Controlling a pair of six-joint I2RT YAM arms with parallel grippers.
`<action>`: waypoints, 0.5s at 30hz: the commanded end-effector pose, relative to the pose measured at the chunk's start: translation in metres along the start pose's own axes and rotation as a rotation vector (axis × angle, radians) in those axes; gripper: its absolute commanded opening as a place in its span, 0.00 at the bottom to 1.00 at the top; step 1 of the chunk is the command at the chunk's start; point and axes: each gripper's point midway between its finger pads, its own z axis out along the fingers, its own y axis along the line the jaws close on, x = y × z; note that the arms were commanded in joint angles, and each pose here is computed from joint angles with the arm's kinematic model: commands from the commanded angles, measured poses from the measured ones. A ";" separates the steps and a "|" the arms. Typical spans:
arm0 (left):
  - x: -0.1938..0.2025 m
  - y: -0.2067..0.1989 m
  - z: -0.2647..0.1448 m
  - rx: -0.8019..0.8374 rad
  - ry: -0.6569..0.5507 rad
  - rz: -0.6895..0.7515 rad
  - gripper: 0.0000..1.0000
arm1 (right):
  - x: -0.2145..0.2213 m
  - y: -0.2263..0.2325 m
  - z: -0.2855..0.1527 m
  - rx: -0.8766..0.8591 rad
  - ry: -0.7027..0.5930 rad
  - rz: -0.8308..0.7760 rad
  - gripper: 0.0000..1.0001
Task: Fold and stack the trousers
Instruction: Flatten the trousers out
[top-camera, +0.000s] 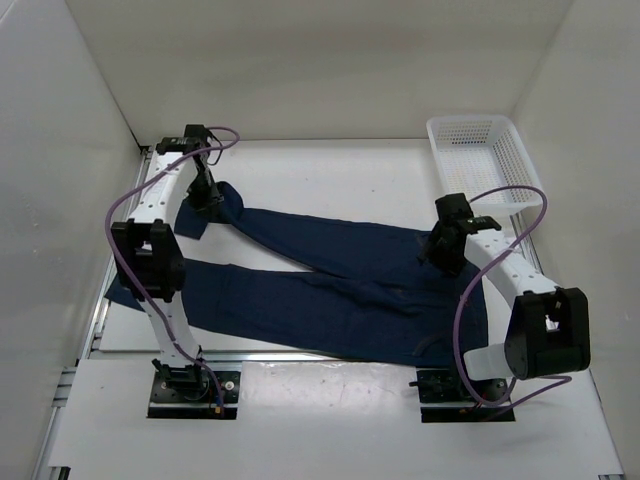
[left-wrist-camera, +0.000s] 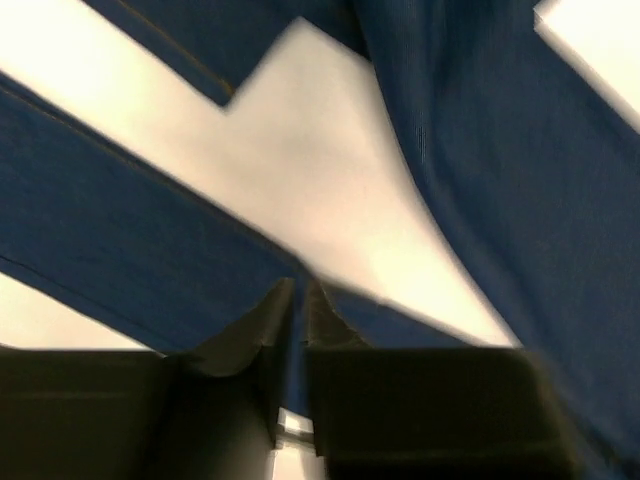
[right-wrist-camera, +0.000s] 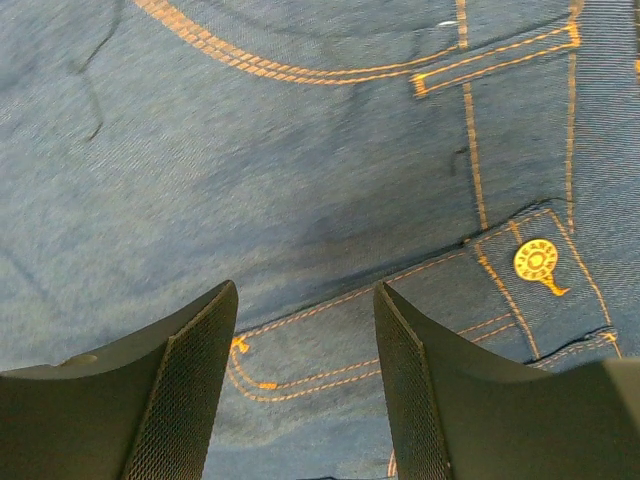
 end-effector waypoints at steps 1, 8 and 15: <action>0.000 -0.020 -0.027 0.154 -0.077 0.006 0.29 | 0.001 0.005 -0.010 -0.028 -0.033 -0.052 0.62; 0.034 -0.047 0.003 0.069 -0.012 0.122 0.21 | 0.010 0.003 -0.017 -0.042 -0.040 -0.067 0.62; 0.065 -0.078 0.025 0.153 0.092 0.165 0.18 | 0.029 0.003 -0.015 -0.046 -0.016 -0.107 0.62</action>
